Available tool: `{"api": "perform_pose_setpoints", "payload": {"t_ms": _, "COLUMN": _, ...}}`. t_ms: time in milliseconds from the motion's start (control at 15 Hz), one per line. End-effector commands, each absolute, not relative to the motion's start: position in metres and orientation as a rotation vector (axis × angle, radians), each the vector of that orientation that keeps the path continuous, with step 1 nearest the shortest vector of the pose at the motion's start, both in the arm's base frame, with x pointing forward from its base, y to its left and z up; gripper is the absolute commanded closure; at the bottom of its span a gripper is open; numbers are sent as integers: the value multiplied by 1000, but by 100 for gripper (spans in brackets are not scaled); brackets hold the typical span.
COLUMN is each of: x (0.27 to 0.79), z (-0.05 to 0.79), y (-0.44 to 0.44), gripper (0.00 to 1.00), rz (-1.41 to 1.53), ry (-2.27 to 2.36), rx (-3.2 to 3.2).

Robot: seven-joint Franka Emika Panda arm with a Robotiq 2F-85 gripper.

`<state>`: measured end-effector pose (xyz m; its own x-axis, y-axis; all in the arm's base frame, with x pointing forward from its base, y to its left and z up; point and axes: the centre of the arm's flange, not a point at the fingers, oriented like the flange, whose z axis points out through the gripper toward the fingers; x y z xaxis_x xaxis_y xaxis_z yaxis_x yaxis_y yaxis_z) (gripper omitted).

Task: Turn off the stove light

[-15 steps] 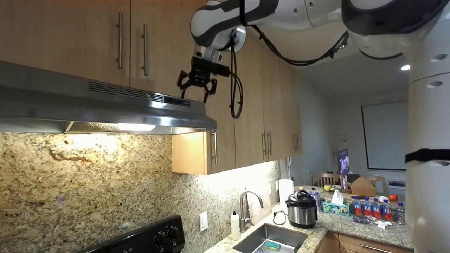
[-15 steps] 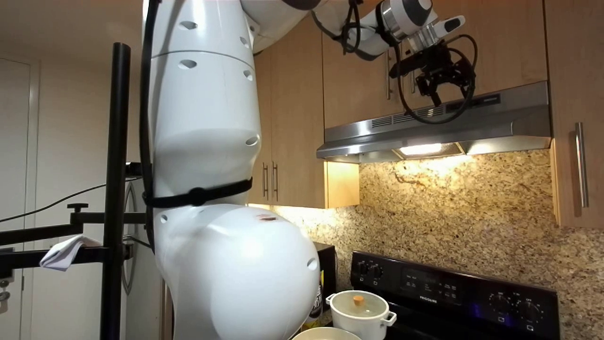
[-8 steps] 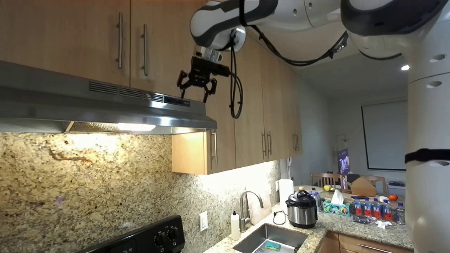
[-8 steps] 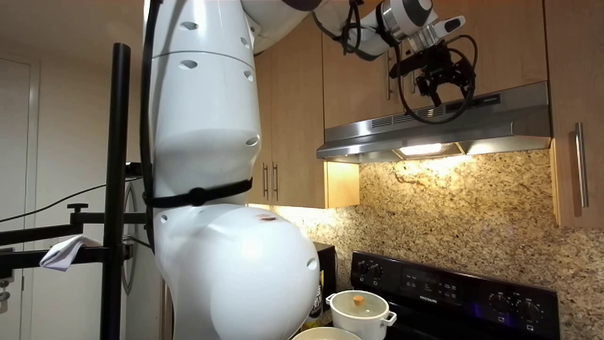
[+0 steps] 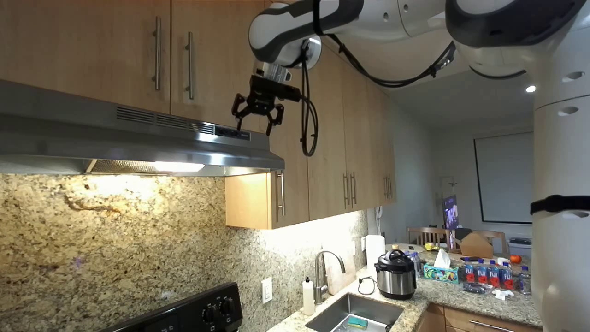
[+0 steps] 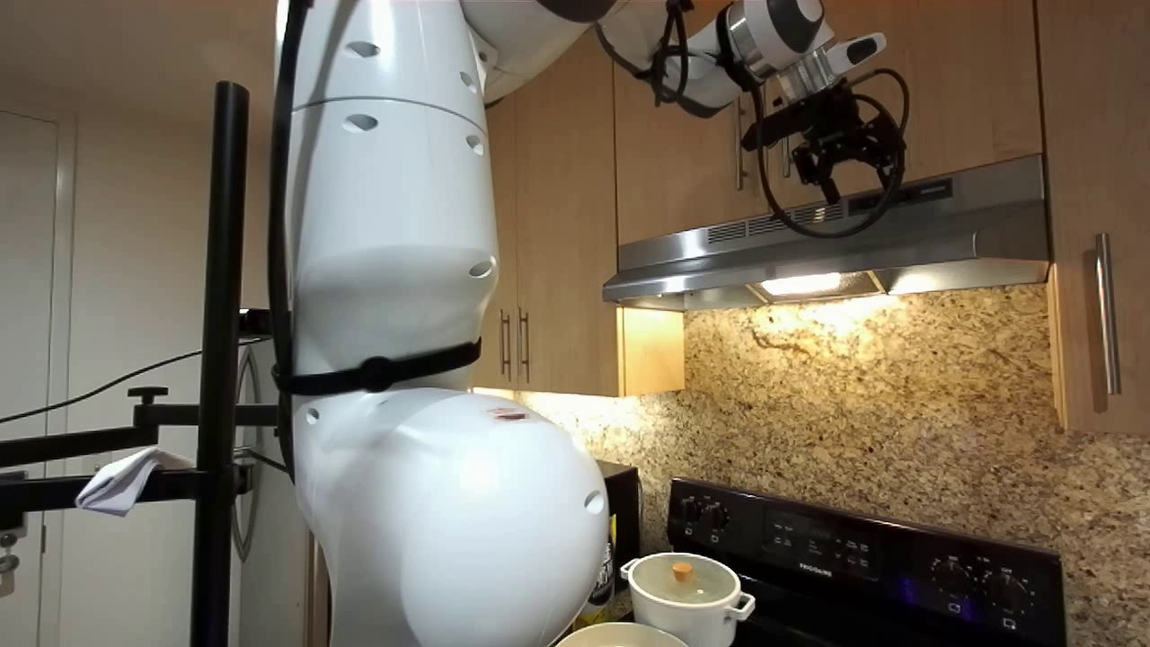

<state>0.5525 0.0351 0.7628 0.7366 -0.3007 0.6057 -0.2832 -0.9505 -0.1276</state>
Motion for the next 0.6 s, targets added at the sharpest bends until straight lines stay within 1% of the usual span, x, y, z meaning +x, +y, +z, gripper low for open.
{"api": "perform_pose_setpoints", "payload": {"t_ms": 0, "x": 554, "z": 763, "y": 34, "gripper": 0, "rz": -1030, "ry": 516, "rx": -2888}}
{"api": "perform_pose_setpoints", "payload": {"t_ms": 533, "x": 553, "z": 762, "y": 35, "gripper": 0, "rz": -1020, "ry": 495, "rx": -2904}}
